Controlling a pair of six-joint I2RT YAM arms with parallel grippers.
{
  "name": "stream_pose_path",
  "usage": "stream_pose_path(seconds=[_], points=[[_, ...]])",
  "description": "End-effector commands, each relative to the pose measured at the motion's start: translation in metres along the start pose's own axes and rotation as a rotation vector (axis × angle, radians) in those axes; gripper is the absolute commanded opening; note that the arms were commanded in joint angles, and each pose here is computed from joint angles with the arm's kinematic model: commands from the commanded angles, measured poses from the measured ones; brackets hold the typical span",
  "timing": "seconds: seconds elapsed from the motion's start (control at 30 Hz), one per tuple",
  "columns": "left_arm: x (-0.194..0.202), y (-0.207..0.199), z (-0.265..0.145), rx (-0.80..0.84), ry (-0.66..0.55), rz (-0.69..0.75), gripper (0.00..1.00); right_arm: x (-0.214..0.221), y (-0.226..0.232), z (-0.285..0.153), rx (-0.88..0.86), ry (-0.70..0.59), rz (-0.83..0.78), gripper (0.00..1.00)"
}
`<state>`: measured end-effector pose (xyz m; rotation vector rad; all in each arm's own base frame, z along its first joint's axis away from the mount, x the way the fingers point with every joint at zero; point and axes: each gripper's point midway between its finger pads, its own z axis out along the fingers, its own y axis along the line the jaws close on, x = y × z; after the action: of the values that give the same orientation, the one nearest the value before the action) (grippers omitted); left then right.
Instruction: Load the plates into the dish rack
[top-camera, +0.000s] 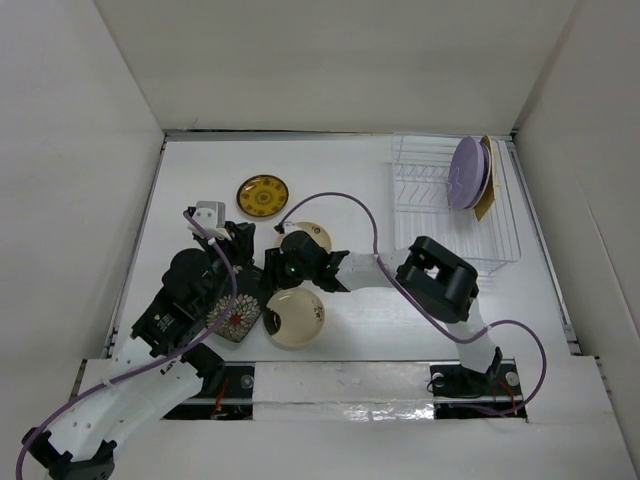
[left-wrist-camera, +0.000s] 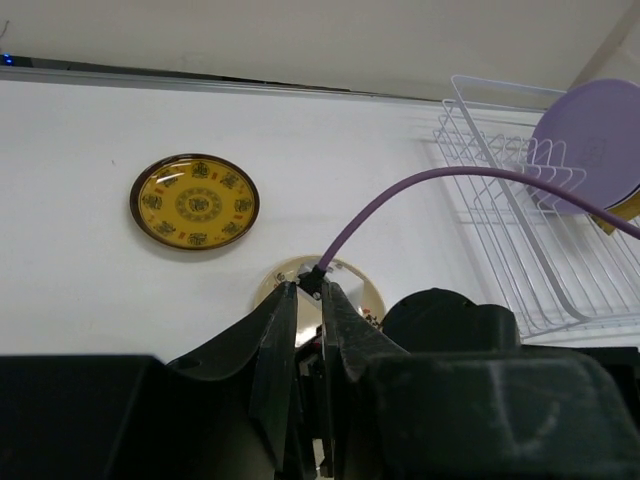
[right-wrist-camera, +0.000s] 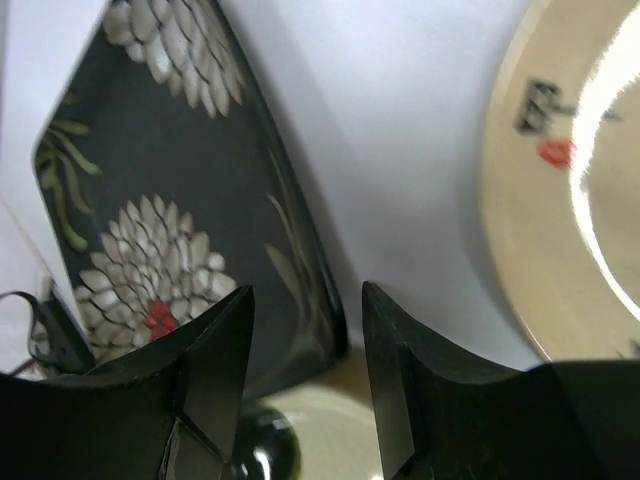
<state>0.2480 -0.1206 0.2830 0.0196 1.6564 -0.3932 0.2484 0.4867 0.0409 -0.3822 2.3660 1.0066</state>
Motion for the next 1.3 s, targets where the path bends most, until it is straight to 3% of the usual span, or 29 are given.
stream_pose_path(seconds=[0.0, 0.23, 0.43, 0.53, 0.57, 0.67, 0.83, 1.0, 1.27], points=[[-0.017, -0.005, 0.0, 0.021, -0.051, -0.01, 0.14, -0.011, 0.016, 0.015, -0.058, -0.021, 0.015, 0.53], [-0.02, -0.005, -0.002, 0.022, -0.063, -0.015, 0.14, -0.01, 0.022, 0.027, -0.107, 0.006, 0.046, 0.5], [-0.022, -0.005, -0.003, 0.024, -0.068, -0.016, 0.15, 0.002, 0.028, 0.033, -0.165, 0.047, 0.093, 0.39], [-0.025, -0.004, -0.005, 0.024, -0.079, -0.02, 0.15, 0.004, 0.034, 0.034, -0.201, 0.062, 0.11, 0.23], [-0.025, -0.003, -0.006, 0.02, -0.081, -0.021, 0.15, 0.004, 0.037, 0.034, -0.21, 0.064, 0.114, 0.12], [-0.028, -0.002, -0.009, 0.019, -0.093, -0.025, 0.15, -0.006, 0.048, 0.03, -0.242, 0.05, 0.109, 0.0], [-0.033, -0.003, -0.013, 0.029, -0.113, -0.034, 0.15, -0.038, 0.085, 0.004, -0.36, -0.036, 0.112, 0.0], [-0.041, 0.001, -0.02, 0.022, -0.146, -0.047, 0.16, -0.097, 0.121, -0.045, -0.491, -0.181, 0.126, 0.0], [-0.052, 0.009, -0.031, 0.0, -0.197, -0.072, 0.17, -0.17, 0.122, -0.107, -0.541, -0.352, 0.134, 0.0]])
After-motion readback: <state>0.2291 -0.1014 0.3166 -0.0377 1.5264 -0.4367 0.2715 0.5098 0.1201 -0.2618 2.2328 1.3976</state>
